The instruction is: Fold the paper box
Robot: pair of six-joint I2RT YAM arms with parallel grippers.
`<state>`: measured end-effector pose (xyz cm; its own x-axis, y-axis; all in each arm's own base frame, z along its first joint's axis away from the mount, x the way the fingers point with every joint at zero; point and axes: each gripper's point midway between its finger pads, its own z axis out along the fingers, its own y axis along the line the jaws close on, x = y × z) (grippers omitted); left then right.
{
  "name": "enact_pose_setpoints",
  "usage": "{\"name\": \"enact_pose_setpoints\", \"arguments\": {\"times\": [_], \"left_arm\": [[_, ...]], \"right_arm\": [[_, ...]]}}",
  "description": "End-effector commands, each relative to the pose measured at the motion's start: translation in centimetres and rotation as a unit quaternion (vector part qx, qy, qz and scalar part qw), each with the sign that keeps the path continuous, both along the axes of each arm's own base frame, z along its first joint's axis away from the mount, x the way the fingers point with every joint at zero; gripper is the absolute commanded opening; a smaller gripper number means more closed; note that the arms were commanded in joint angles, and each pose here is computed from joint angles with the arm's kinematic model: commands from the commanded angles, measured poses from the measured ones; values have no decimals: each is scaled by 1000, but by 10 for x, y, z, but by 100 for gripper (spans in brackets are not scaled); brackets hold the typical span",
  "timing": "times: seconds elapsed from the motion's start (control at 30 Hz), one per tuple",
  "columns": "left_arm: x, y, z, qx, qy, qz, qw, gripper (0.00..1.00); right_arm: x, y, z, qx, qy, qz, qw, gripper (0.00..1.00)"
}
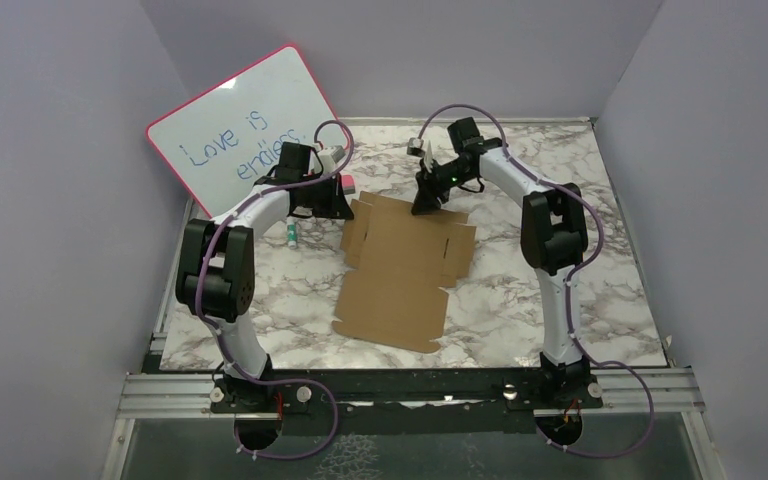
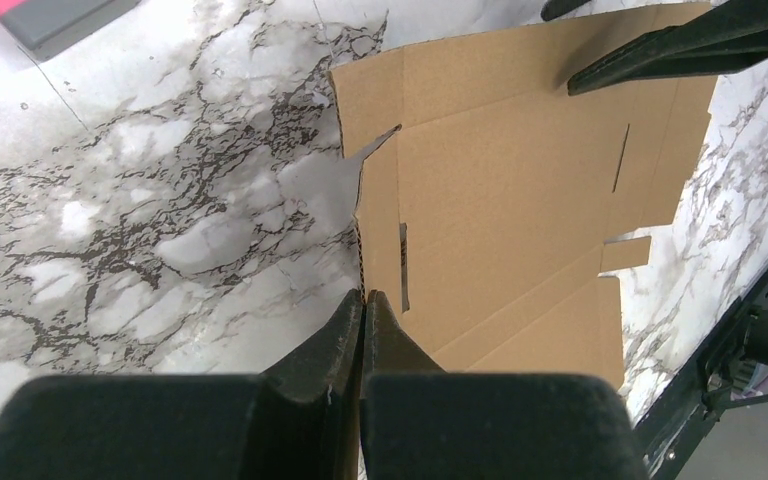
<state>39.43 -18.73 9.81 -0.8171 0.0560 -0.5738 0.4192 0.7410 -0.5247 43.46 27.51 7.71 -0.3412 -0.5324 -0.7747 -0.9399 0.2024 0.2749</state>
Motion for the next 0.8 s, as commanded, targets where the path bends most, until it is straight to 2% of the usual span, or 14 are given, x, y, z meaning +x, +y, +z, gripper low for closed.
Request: {"name": "enact_pose_setpoints", "arguments": {"times": [0.0,0.17,0.33,0.57,0.77], "left_arm": [[3,-1,11,1,-30,-5,1000,0],[3,-1,11,1,-28,-4,1000,0],[4,-1,8,1,-22,0,1000,0],[9,1,-2,3,-1,22,1000,0],[12,3,-12,-4,25,49,998,4]], "right_arm": [[-9,4,3,23,25,21,999,38],[-11,4,2,23,35,24,999,15],[-12,0,7,12,23,25,999,1],[-15,-12,27,-7,-37,9,999,1],[-18,-20,48,-10,-100,-3,995,1]]}}
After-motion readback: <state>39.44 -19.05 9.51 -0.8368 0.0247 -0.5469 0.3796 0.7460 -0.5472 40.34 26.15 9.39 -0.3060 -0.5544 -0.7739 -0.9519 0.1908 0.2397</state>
